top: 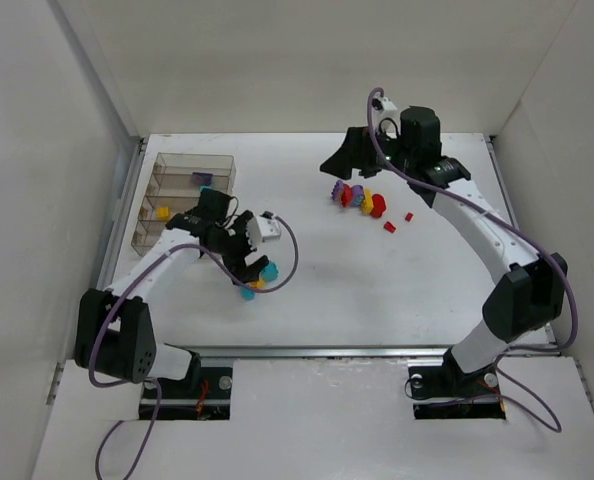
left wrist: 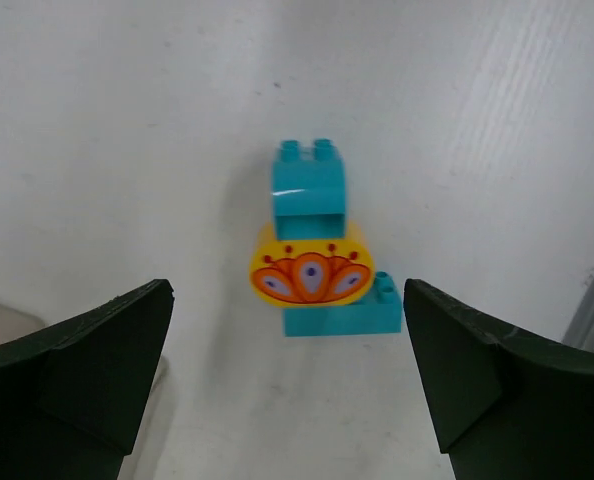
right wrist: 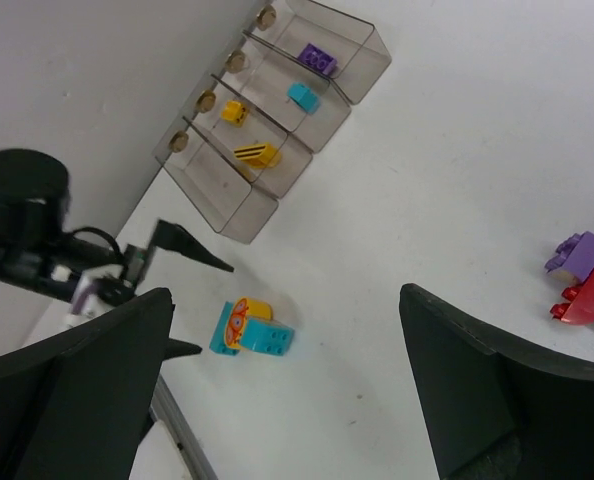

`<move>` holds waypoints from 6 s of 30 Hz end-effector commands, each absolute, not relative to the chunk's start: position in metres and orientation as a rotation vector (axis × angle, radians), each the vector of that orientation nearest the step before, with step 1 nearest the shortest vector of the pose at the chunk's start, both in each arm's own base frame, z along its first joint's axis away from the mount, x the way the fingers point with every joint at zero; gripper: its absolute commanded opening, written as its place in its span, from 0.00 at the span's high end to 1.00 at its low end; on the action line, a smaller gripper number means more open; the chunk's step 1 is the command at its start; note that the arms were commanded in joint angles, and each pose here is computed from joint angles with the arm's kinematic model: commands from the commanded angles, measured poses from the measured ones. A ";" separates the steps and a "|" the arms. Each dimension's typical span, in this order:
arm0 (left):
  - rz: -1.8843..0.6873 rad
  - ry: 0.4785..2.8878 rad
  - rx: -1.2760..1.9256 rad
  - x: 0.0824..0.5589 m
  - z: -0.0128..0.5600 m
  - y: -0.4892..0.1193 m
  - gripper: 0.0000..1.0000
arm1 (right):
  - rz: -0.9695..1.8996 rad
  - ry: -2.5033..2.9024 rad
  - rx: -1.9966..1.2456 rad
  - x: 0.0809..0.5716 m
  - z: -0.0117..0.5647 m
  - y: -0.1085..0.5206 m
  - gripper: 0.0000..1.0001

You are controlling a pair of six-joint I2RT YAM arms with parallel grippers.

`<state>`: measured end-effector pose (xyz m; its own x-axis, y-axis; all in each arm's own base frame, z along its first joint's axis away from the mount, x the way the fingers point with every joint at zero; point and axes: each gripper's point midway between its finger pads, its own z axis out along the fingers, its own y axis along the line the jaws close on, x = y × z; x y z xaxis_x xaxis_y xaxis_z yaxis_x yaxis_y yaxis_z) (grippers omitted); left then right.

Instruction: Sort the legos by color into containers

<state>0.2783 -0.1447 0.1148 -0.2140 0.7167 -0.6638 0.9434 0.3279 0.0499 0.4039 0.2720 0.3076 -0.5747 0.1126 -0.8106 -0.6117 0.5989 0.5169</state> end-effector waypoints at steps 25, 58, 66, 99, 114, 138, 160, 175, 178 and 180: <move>-0.421 2.085 1.541 0.254 0.063 -0.161 0.00 | 0.975 1.879 -0.446 0.388 0.330 0.268 0.00; -0.436 1.809 1.425 0.301 0.181 -0.197 1.00 | 0.841 1.828 -0.476 0.389 0.354 0.252 0.00; -0.913 1.463 1.527 0.245 0.272 -0.247 1.00 | 1.065 1.567 -0.906 0.323 0.386 0.280 0.00; -0.976 1.476 1.373 0.255 0.314 -0.245 1.00 | 1.108 1.531 -1.205 0.271 0.359 0.350 0.98; -0.804 1.802 1.342 0.259 0.208 -0.200 1.00 | 0.996 1.610 -0.759 0.333 0.381 0.299 1.00; -0.375 2.187 1.272 0.284 0.065 -0.165 1.00 | 1.062 1.741 -0.698 0.354 0.350 0.313 1.00; -0.534 2.124 0.550 0.370 0.227 -0.169 1.00 | 0.403 2.547 -0.482 0.380 0.112 0.283 1.00; -0.353 2.252 0.732 0.343 0.143 -0.138 1.00 | 0.788 2.216 -0.547 0.410 0.216 0.351 1.00; -0.335 2.253 0.743 0.330 0.135 -0.132 1.00 | 0.933 2.101 -0.588 0.433 0.254 0.393 1.00; -0.335 2.259 0.744 0.319 0.128 -0.129 1.00 | 1.015 2.090 -0.591 0.448 0.243 0.421 1.00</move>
